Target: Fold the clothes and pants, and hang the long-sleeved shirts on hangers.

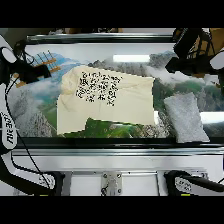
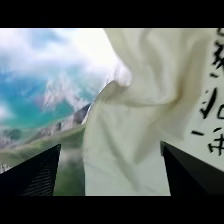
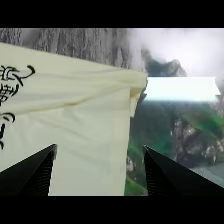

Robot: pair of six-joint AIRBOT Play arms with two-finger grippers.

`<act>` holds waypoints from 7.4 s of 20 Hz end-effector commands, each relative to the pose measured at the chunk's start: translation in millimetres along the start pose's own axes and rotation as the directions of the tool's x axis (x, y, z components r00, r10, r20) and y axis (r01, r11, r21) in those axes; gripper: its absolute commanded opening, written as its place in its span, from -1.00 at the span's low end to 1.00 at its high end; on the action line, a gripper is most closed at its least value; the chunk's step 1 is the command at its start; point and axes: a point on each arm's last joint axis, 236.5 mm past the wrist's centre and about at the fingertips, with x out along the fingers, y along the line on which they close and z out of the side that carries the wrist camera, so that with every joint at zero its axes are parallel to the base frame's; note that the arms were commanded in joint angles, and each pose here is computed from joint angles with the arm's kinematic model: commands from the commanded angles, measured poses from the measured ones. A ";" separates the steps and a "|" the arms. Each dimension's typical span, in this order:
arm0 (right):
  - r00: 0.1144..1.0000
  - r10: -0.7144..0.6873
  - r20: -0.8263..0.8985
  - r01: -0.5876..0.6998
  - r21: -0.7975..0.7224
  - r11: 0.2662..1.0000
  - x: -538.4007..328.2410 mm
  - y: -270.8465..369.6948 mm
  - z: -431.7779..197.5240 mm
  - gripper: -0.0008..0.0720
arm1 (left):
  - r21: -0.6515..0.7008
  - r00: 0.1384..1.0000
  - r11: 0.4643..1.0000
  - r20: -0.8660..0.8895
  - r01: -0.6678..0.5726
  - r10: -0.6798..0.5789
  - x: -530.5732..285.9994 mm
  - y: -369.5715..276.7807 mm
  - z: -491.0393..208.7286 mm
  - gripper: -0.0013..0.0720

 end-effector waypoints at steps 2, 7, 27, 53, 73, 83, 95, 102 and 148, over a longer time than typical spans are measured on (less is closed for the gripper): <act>0.989 0.016 -0.148 -0.016 0.003 1.000 -22.0 5.4 -73.2 0.62 | -0.188 0.977 0.980 -0.186 0.073 -0.109 51.2 39.5 -71.1 0.92; 0.969 0.026 -0.246 -0.015 0.047 0.999 -24.5 4.5 -139.8 0.62 | -0.277 0.967 0.952 -0.176 0.133 -0.186 92.0 47.9 -104.4 0.92; 0.953 0.044 -0.298 -0.028 0.056 0.998 -26.8 9.6 -162.3 0.62 | -0.179 0.946 0.960 -0.206 0.215 -0.250 111.5 -3.9 -117.5 -0.95; 0.981 -0.036 -0.190 0.168 0.749 0.640 105.8 -13.5 -290.1 0.05 | -0.087 0.980 0.984 -0.111 0.158 -0.167 10.6 -1.7 -208.3 -0.95; 0.755 0.057 0.653 -0.036 -0.045 0.998 -356.9 89.6 43.3 -0.95 | 0.273 0.340 0.962 0.902 0.030 -0.266 -531.1 -107.8 -156.6 -0.95; 0.937 -0.021 0.349 0.005 0.046 0.999 -247.6 54.4 25.3 -0.96 | 0.183 0.680 0.974 0.698 0.133 -0.224 -385.7 -77.3 -52.2 -0.95; 0.958 -0.044 -0.283 0.096 0.171 0.981 124.9 -32.5 -53.3 -0.95 | 0.120 0.950 0.970 0.207 0.213 -0.235 8.2 -73.9 26.2 -0.95; 0.989 -0.049 -0.143 0.082 0.236 0.968 154.5 -39.4 -24.3 -0.95 | 0.089 0.962 0.971 0.143 0.222 -0.233 42.7 -60.4 42.0 -0.95; 0.957 0.010 -0.289 0.240 0.814 0.528 46.9 -40.7 -326.6 0.42 | -0.087 0.980 0.979 -0.060 0.183 -0.188 -2.4 -30.3 -219.2 0.57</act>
